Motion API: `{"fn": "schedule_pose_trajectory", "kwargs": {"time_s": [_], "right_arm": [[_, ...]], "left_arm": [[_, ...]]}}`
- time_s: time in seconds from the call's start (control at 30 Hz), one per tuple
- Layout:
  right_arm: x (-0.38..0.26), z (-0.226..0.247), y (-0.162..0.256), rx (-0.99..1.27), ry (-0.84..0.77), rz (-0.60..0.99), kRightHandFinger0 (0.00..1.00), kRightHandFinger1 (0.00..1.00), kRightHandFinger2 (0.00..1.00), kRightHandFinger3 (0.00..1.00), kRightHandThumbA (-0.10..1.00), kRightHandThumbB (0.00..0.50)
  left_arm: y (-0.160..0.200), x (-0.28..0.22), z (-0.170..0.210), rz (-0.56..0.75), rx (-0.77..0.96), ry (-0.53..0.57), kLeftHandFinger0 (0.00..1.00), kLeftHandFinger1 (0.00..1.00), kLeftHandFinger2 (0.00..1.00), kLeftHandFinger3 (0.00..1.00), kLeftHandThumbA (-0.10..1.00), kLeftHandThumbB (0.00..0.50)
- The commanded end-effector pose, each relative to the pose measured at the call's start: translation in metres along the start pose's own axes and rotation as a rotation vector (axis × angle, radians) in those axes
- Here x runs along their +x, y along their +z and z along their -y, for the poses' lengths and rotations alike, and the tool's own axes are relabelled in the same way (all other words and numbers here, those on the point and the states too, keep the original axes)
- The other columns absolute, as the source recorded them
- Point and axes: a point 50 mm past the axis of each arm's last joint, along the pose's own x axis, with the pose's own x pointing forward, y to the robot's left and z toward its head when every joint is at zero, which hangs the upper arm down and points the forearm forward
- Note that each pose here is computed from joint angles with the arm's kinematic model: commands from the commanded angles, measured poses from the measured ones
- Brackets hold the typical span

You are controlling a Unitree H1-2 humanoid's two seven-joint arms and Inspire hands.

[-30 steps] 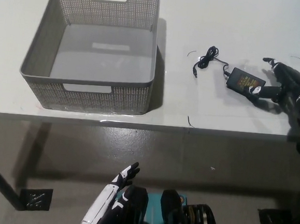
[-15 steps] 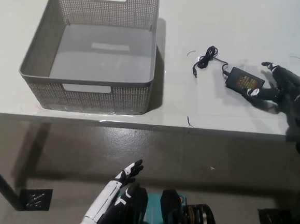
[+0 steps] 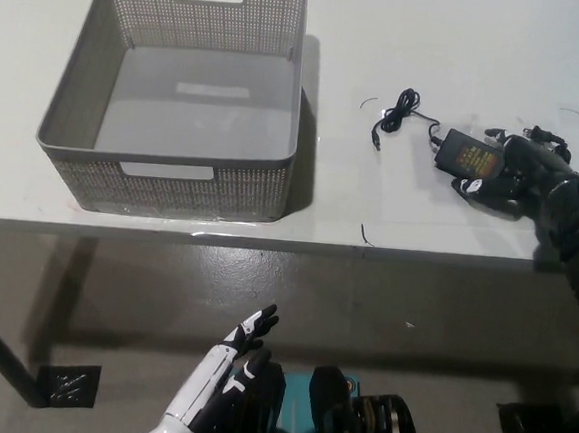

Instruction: Use the right hand to pick up a black power cord and place it into a container on the left hand side

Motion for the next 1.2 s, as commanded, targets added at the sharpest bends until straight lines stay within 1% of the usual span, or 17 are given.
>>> {"fn": "schedule_pose_trajectory", "kwargs": {"time_s": [0.0,0.03,0.07,0.1,0.13,0.17,0.2,0.27,0.3,0.4,0.5,0.63,0.77,0.9,0.97,1.13,1.17], "right_arm": [[0.005,0.021,0.031,0.005,-0.111,0.1,1.0,1.0,1.0,1.0,0.63,0.468],[0.005,0.02,0.03,0.016,-0.131,0.105,1.0,1.0,1.0,1.0,0.62,0.481],[0.004,0.019,0.03,0.061,-0.196,0.125,0.98,0.92,0.88,0.92,0.4,0.402],[0.003,0.016,0.029,0.068,-0.279,0.139,0.26,0.33,0.43,0.49,0.0,0.228],[0.002,0.015,0.028,0.067,-0.324,0.147,0.05,0.16,0.38,0.42,-0.08,0.192],[0.001,0.015,0.028,0.074,-0.357,0.153,0.0,0.12,0.48,0.49,-0.1,0.148],[0.0,0.015,0.028,0.107,-0.391,0.166,0.0,0.24,0.71,0.73,-0.1,0.102],[0.0,0.017,0.027,0.121,-0.397,0.168,0.01,0.43,0.82,0.94,-0.1,0.1],[0.0,0.018,0.026,0.124,-0.408,0.168,0.03,0.5,0.85,0.97,-0.1,0.106],[-0.002,0.02,0.022,0.11,-0.452,0.177,0.1,0.58,0.91,1.0,-0.1,0.128],[-0.003,0.02,0.018,0.109,-0.48,0.182,0.07,0.52,0.87,0.98,-0.1,0.141],[-0.004,0.02,0.015,0.126,-0.497,0.182,0.07,0.52,0.88,0.98,-0.1,0.131],[-0.007,0.023,0.015,0.14,-0.574,0.216,0.01,0.47,0.85,0.95,-0.1,0.163],[-0.011,0.051,0.03,0.182,-0.709,0.269,0.0,0.45,0.81,0.95,-0.1,0.152],[-0.016,0.074,0.045,0.243,-0.782,0.323,0.0,0.44,0.78,0.94,-0.1,0.129],[-0.039,0.117,0.069,0.257,-0.93,0.429,0.0,0.37,0.7,0.84,-0.1,0.174],[-0.043,0.125,0.073,0.262,-0.954,0.442,0.0,0.36,0.71,0.85,-0.1,0.163]], "left_arm": [[0.014,0.008,0.0,0.074,-0.001,-0.006,1.0,1.0,1.0,1.0,1.0,0.117],[0.014,0.008,0.0,0.077,-0.005,-0.006,1.0,1.0,1.0,1.0,1.0,0.117],[0.014,0.008,0.0,0.076,-0.003,-0.004,1.0,1.0,1.0,1.0,1.0,0.122],[0.013,0.008,0.0,0.073,-0.004,-0.002,1.0,1.0,1.0,1.0,1.0,0.132],[0.013,0.008,0.0,0.072,-0.002,-0.002,1.0,1.0,1.0,1.0,1.0,0.133],[0.013,0.008,0.0,0.07,-0.002,-0.002,1.0,1.0,1.0,1.0,1.0,0.134],[0.014,0.009,-0.002,0.068,0.009,-0.002,1.0,1.0,1.0,1.0,1.0,0.132],[0.014,0.01,-0.002,0.068,0.003,0.001,1.0,1.0,1.0,1.0,1.0,0.119],[0.014,0.01,-0.002,0.07,0.006,0.002,1.0,1.0,1.0,1.0,1.0,0.119],[0.014,0.01,-0.002,0.053,0.005,0.005,1.0,1.0,1.0,1.0,1.0,0.154],[0.013,0.009,-0.001,0.051,0.008,0.005,1.0,1.0,1.0,1.0,1.0,0.137],[0.012,0.008,-0.001,0.048,0.004,0.006,1.0,1.0,1.0,1.0,1.0,0.136],[0.013,0.006,-0.001,0.038,0.012,0.0,1.0,1.0,1.0,1.0,1.0,0.126],[0.013,0.007,-0.001,0.04,0.008,0.001,1.0,1.0,1.0,1.0,1.0,0.125],[0.013,0.007,-0.002,0.04,0.017,0.0,1.0,1.0,1.0,1.0,1.0,0.119],[0.011,0.007,0.0,0.047,0.006,-0.001,1.0,1.0,1.0,1.0,1.0,0.131],[0.01,0.007,0.0,0.044,0.001,0.0,1.0,1.0,1.0,1.0,1.0,0.135]]}}
